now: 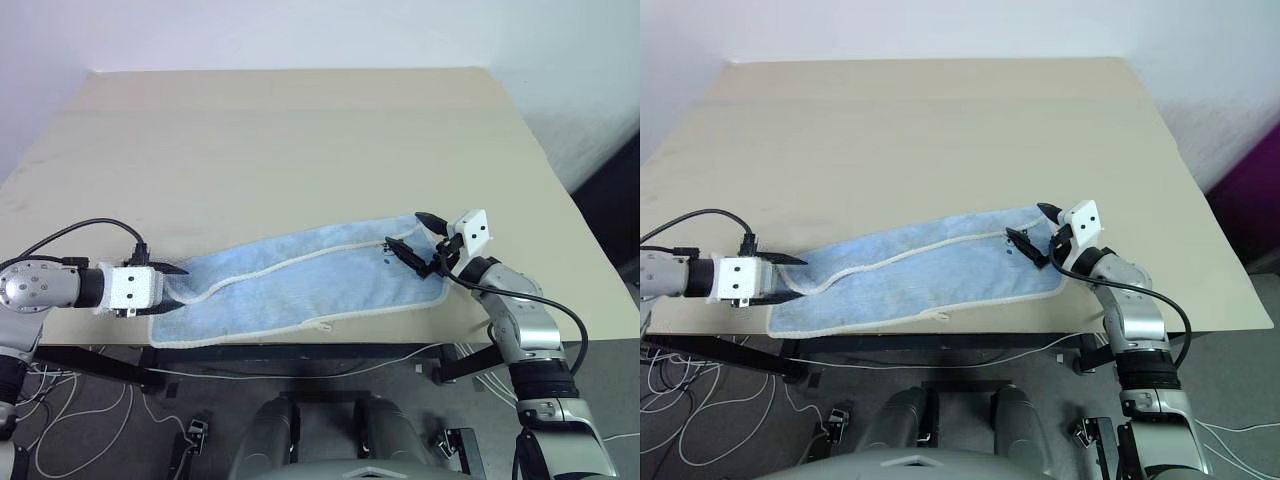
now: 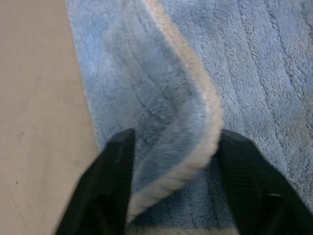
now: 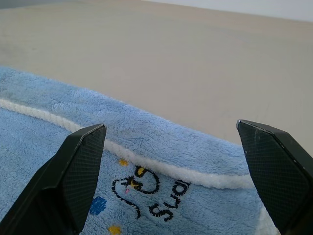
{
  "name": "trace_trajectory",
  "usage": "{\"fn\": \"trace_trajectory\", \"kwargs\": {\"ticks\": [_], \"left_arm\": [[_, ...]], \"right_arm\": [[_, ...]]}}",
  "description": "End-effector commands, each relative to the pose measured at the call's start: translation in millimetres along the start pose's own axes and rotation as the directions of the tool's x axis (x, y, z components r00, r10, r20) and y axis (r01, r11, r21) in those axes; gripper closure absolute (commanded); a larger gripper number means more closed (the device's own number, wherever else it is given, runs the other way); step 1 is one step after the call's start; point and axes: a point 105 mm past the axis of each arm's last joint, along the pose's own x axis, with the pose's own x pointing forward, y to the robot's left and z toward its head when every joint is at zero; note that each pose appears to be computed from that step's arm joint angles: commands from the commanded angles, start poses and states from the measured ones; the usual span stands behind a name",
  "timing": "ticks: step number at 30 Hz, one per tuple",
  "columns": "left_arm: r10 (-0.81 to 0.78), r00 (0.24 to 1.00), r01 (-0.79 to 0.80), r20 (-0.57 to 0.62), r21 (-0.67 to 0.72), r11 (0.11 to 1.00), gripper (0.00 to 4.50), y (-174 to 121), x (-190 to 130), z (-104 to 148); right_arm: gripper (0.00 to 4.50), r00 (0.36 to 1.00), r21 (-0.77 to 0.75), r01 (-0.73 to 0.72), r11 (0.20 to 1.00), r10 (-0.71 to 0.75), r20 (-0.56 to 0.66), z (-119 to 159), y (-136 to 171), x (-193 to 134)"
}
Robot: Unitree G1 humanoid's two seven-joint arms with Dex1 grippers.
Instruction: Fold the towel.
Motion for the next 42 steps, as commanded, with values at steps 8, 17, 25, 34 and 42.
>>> {"fn": "trace_trajectory", "kwargs": {"ticks": [8, 17, 25, 34, 42], "left_arm": [[0.062, 0.996, -0.057, 0.065, -0.077, 0.995, 2.55, 6, -7, 16], [0.086, 0.993, -0.077, 0.075, -0.114, 0.991, 4.36, 4, -13, 14], [0.138, 0.990, -0.130, 0.040, -0.158, 0.979, 4.47, 5, -13, 3], [0.344, 0.937, -0.308, 0.063, -0.314, 0.898, 4.47, 31, -29, 0], [0.358, 0.931, -0.318, 0.075, -0.321, 0.892, 4.47, 31, -22, 4]], "right_arm": [[0.00, 0.999, -0.030, 0.003, 1.000, -0.001, 0.040, 16, -4, -2], [0.00, 0.999, -0.037, -0.006, 0.999, 0.007, 0.036, 18, -5, -1], [0.00, 0.999, -0.080, -0.004, 0.997, 0.008, 0.053, 31, -12, -1], [0.00, 0.994, -0.376, -0.098, 0.921, 0.074, -0.078, 47, -18, -3], [0.00, 0.971, -0.703, -0.206, 0.681, 0.053, -0.234, 28, -29, 3]]}}
